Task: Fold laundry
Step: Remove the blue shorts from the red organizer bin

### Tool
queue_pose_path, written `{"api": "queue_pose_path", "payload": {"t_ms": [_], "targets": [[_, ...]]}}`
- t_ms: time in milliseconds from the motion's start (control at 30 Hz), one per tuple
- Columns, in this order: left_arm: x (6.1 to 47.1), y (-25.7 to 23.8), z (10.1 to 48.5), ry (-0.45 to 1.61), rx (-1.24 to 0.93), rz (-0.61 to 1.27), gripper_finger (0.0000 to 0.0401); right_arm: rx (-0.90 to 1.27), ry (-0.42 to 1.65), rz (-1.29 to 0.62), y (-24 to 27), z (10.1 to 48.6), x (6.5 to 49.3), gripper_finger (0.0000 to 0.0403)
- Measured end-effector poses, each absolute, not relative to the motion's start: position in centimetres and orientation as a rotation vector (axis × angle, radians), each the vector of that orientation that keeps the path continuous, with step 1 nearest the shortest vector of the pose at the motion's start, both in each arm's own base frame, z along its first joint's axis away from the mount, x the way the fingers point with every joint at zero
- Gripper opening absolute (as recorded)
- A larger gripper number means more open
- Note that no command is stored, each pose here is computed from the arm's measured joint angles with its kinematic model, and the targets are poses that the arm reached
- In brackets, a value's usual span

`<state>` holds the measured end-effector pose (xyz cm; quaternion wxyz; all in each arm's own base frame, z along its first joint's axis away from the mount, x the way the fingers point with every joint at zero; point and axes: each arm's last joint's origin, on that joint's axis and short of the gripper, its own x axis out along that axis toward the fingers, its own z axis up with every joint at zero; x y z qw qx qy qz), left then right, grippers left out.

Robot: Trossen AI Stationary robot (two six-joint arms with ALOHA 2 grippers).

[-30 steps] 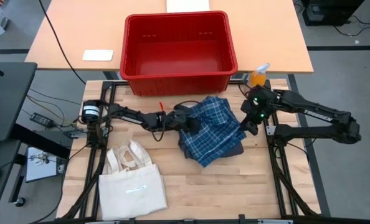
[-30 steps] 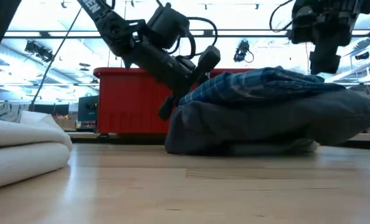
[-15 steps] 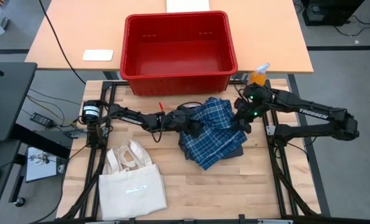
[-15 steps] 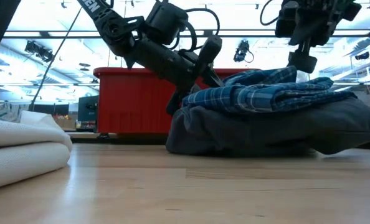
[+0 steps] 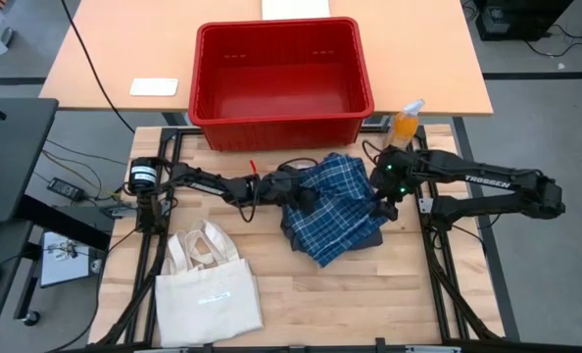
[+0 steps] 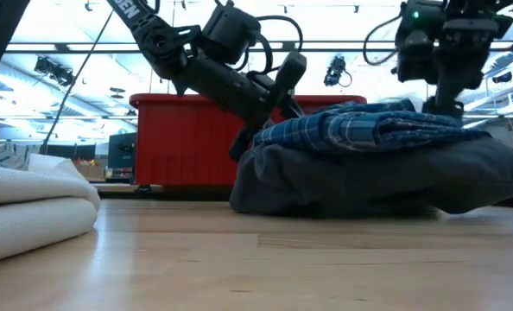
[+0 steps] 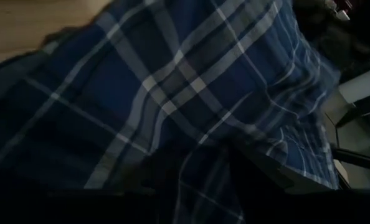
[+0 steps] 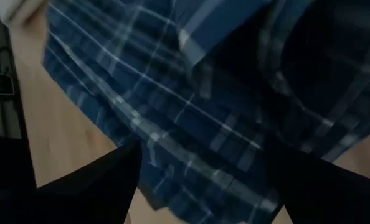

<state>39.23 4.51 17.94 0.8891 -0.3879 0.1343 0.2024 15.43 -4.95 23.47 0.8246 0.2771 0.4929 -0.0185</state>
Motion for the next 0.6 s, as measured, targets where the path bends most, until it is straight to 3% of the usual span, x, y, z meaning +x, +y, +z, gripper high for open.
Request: {"api": "queue_pose_path", "payload": {"t_ms": [233,433,600], "targets": [[39.2,4.6,17.9,0.277,-0.805,0.426,0.0144,0.805,1.103,0.094,-3.8,23.1,15.0,0.0346],[39.2,4.6,17.9,0.279,-0.804,0.431,0.0144,0.832,1.180,0.158,-2.7,24.3,14.4,0.0346],[39.2,4.5,17.9,0.280,-0.805,0.428,0.0144,0.779,1.136,0.077,-3.0,26.1,14.5,0.0345]]}}
